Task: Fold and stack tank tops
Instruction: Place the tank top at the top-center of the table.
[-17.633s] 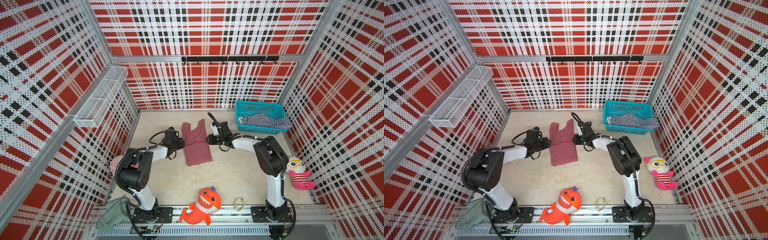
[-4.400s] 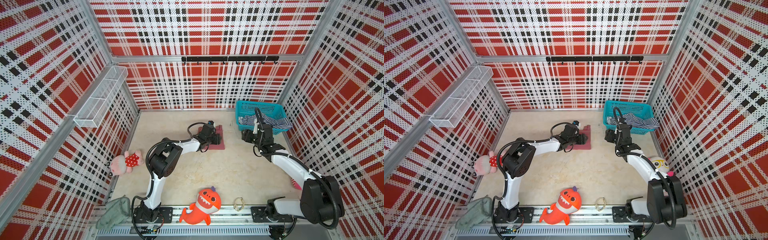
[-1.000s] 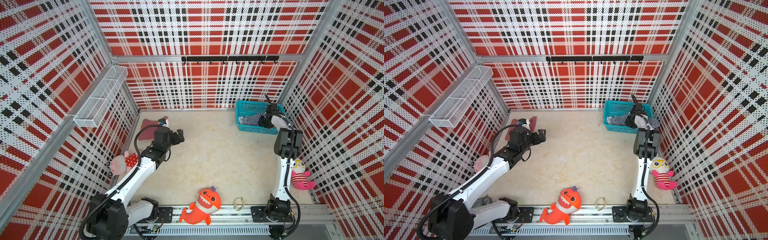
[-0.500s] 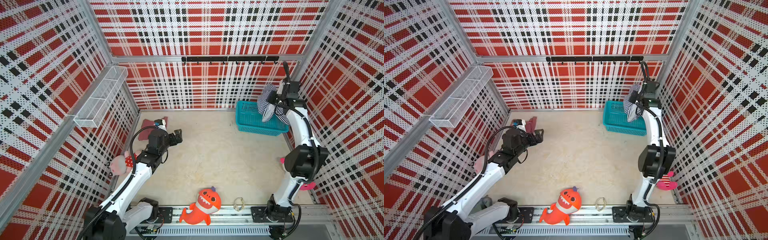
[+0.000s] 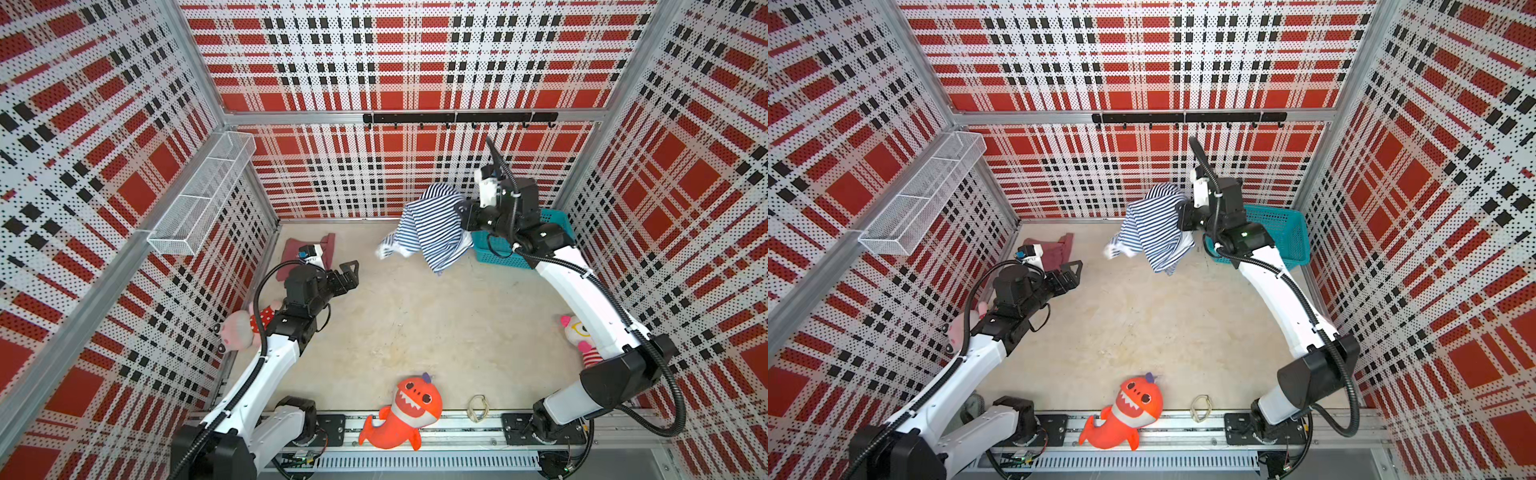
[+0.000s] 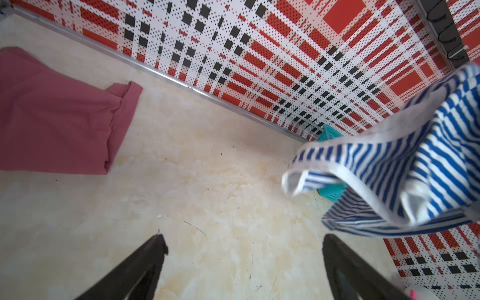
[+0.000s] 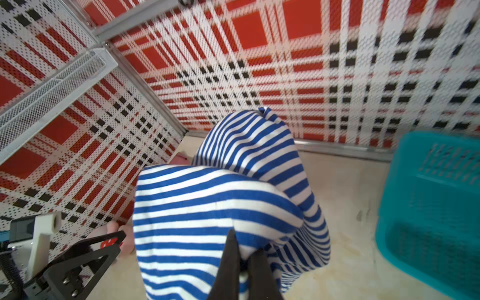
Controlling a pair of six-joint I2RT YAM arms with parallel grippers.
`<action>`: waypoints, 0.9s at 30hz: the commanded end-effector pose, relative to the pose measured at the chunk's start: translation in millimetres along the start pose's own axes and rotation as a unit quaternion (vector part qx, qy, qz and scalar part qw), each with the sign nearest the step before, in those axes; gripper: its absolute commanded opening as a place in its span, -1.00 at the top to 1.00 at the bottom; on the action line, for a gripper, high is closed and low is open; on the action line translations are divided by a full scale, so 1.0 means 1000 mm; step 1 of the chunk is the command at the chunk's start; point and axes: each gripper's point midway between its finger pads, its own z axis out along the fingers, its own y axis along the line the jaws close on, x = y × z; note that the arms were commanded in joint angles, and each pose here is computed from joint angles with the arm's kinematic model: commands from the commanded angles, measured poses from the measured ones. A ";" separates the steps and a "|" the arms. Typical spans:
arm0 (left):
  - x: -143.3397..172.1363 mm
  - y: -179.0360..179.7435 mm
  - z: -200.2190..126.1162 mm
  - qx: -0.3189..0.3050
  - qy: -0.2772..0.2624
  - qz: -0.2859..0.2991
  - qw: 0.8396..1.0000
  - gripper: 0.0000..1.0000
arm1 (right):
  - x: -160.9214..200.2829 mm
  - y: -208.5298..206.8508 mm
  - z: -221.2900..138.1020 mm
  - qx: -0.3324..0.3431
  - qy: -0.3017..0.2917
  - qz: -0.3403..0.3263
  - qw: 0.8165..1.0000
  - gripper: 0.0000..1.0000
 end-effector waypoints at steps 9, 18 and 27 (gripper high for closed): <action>0.049 0.011 0.031 0.002 0.070 -0.024 0.997 -0.86 | 0.123 -0.020 0.143 -0.024 0.057 0.133 0.989 0.85; 0.118 -0.062 0.046 0.087 0.132 -0.089 0.983 -0.66 | 0.148 -0.037 0.105 0.040 0.057 0.120 0.990 -0.35; 0.162 -0.083 0.080 0.103 0.169 -0.131 0.971 -0.27 | 0.181 -0.114 -0.026 0.195 0.059 0.102 0.974 -0.61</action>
